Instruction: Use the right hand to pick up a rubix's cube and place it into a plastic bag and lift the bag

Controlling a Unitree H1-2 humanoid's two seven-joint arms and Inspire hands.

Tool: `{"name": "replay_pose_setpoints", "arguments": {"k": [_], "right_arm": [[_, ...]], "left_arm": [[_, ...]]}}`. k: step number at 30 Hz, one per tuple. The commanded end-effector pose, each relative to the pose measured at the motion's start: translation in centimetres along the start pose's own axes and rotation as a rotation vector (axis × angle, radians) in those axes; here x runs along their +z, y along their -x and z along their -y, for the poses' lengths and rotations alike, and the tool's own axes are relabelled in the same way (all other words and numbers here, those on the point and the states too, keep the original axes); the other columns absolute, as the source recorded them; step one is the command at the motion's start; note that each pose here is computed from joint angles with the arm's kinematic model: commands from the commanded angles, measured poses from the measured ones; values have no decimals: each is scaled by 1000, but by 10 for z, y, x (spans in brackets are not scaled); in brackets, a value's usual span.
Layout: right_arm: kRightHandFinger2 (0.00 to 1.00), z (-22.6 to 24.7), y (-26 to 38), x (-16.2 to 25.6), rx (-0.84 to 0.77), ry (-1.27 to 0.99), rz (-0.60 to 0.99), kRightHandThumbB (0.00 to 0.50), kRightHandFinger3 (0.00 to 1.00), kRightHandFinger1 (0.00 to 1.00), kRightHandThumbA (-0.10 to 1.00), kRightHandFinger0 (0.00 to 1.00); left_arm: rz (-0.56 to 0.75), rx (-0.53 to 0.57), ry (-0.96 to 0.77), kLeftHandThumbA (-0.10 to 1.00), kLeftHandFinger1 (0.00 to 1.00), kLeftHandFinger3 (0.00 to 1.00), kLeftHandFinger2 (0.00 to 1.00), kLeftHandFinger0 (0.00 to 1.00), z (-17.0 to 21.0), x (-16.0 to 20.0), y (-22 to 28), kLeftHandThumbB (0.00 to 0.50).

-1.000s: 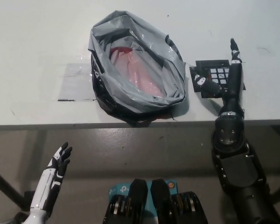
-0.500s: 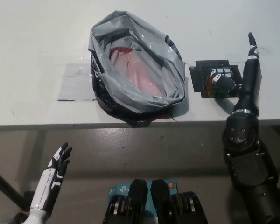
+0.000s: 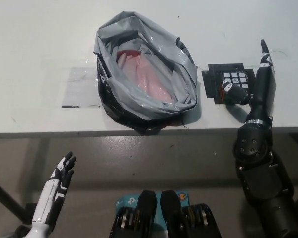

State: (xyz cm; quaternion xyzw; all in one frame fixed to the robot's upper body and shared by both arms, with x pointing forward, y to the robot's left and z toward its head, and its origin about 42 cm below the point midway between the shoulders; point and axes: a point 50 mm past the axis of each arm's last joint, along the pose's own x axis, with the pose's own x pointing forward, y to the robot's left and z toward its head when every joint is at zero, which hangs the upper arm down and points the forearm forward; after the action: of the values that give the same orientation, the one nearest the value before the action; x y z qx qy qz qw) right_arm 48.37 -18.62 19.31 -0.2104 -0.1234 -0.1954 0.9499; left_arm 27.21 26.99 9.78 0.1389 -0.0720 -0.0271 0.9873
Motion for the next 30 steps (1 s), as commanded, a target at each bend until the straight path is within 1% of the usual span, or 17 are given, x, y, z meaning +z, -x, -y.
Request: {"name": "replay_pose_setpoints", "arguments": {"k": [1, 3, 5, 6, 7, 10, 11, 13, 16, 18, 23, 25, 30], "right_arm": [[1000, -4, -10, 14, 6, -67, 46, 376, 1000, 1000, 942, 1000], [1000, -5, -10, 11, 5, -51, 41, 371, 1000, 1000, 944, 1000], [1000, -6, -12, 1, 13, -12, 17, 383, 1000, 1000, 997, 1000], [1000, -6, -13, -2, 16, -5, 10, 383, 1000, 1000, 997, 1000], [1000, -6, -15, -7, 20, -7, -11, 385, 1000, 1000, 994, 1000], [1000, -5, -20, -14, 18, 5, -45, 391, 1000, 1000, 990, 1000], [1000, -5, -24, -14, 14, -12, -60, 372, 1000, 1000, 931, 1000], [1000, -4, -28, -15, 12, -27, -78, 374, 1000, 1000, 928, 1000], [1000, -3, -36, -13, 12, -41, -80, 395, 1000, 1000, 945, 1000], [1000, -3, -42, -12, 22, -63, -91, 402, 1000, 1000, 957, 1000], [1000, -4, -48, -8, 14, -107, -107, 392, 1000, 1000, 936, 1000], [1000, -4, -50, -6, 14, -119, -111, 379, 1000, 1000, 930, 1000], [1000, -4, -53, -3, 4, -129, -113, 387, 1000, 1000, 929, 1000]], "left_arm": [[50, 10, -5, 1000, 1000, 1000, 1000, 1000, -4, 9, -3, 277], [51, 11, -1, 1000, 1000, 1000, 1000, 1000, -4, 9, -3, 274], [51, 11, -3, 1000, 1000, 1000, 1000, 1000, -4, 8, -3, 272], [49, 12, -3, 1000, 1000, 1000, 1000, 1000, -3, 8, -2, 272], [50, 13, -7, 1000, 1000, 1000, 1000, 1000, -4, 8, -2, 261], [51, 10, -7, 1000, 1000, 1000, 1000, 1000, -4, 8, -2, 263], [50, 11, -3, 1000, 1000, 1000, 1000, 1000, -4, 8, -2, 262], [51, 12, -2, 1000, 1000, 1000, 1000, 1000, -4, 7, -2, 264], [51, 16, -5, 1000, 1000, 1000, 1000, 1000, -3, 7, -3, 276], [51, 12, -8, 1000, 1000, 1000, 1000, 1000, -3, 8, -2, 270], [51, 9, -5, 1000, 1000, 1000, 1000, 1000, -3, 9, -3, 258], [53, 7, -10, 1000, 1000, 1000, 1000, 1000, -4, 10, -4, 257], [52, 3, -11, 1000, 1000, 1000, 1000, 1000, -5, 10, -6, 247]]}}
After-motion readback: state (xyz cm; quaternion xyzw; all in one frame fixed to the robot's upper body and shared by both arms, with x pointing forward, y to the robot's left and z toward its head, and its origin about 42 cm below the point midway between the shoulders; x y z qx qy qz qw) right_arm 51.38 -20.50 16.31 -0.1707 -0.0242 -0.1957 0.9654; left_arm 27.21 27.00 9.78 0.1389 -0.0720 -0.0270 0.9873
